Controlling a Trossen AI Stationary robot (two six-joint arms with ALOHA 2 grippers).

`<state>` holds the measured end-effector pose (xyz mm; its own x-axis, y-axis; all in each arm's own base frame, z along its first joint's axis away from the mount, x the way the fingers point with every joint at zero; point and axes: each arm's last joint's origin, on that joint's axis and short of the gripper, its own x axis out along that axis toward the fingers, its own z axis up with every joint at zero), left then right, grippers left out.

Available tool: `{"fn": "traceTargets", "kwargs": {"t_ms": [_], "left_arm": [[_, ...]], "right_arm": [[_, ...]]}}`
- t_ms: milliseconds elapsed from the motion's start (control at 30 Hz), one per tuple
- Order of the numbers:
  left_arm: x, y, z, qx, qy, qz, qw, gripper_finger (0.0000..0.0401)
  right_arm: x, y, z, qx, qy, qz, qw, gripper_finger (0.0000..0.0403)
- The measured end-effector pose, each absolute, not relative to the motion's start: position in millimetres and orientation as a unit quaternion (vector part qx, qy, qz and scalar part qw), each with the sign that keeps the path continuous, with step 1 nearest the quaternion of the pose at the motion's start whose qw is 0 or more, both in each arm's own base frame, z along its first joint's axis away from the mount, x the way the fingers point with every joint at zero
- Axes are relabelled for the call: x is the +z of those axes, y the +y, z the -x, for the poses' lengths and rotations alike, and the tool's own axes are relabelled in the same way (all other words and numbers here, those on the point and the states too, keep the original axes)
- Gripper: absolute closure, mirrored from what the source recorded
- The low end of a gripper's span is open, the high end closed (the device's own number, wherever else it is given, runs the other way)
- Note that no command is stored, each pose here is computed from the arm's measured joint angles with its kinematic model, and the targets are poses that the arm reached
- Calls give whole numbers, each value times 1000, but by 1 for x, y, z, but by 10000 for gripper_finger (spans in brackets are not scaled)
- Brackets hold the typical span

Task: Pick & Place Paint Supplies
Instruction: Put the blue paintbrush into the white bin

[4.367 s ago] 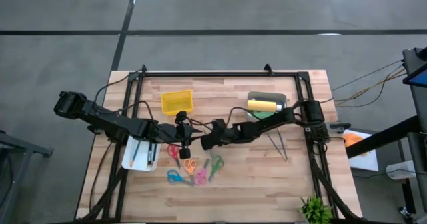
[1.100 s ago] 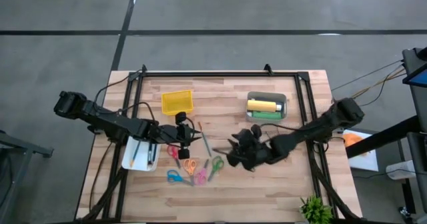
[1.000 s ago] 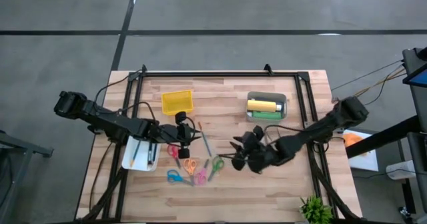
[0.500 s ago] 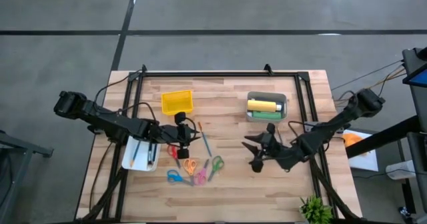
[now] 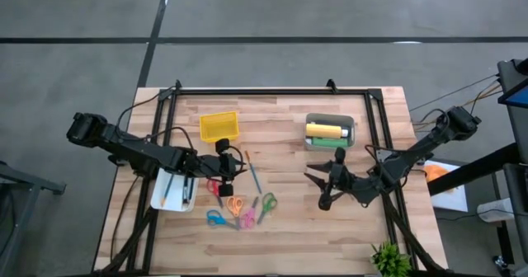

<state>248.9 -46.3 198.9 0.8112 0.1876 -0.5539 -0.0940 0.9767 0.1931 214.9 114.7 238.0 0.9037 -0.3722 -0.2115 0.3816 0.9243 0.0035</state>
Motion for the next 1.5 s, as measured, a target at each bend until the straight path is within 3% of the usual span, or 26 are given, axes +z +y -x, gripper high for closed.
{"fn": "traceTargets", "kwargs": {"t_ms": [400, 633, 733, 833, 967, 1300, 1500], "left_arm": [[199, -46, -249, 91, 294, -25, 951, 305], [199, -46, -249, 155, 265, 193, 932, 305], [198, -46, -249, 155, 266, 233, 922, 305], [199, -42, -250, 146, 297, 316, 889, 305], [202, -35, -247, 209, 317, 397, 835, 305], [244, -34, -261, 207, 308, 433, 822, 305], [244, -22, -273, 248, 313, 443, 803, 305]], "right_arm": [[238, 115, -215, -193, 102, -37, 975, 283], [238, 115, -215, -193, 102, -37, 975, 283], [238, 115, -215, -193, 102, -37, 975, 283], [238, 115, -215, -193, 102, -37, 975, 283], [238, 115, -215, -193, 102, -36, 975, 283], [238, 115, -215, -193, 102, -36, 975, 283], [238, 115, -215, -193, 103, -35, 975, 283]]}}
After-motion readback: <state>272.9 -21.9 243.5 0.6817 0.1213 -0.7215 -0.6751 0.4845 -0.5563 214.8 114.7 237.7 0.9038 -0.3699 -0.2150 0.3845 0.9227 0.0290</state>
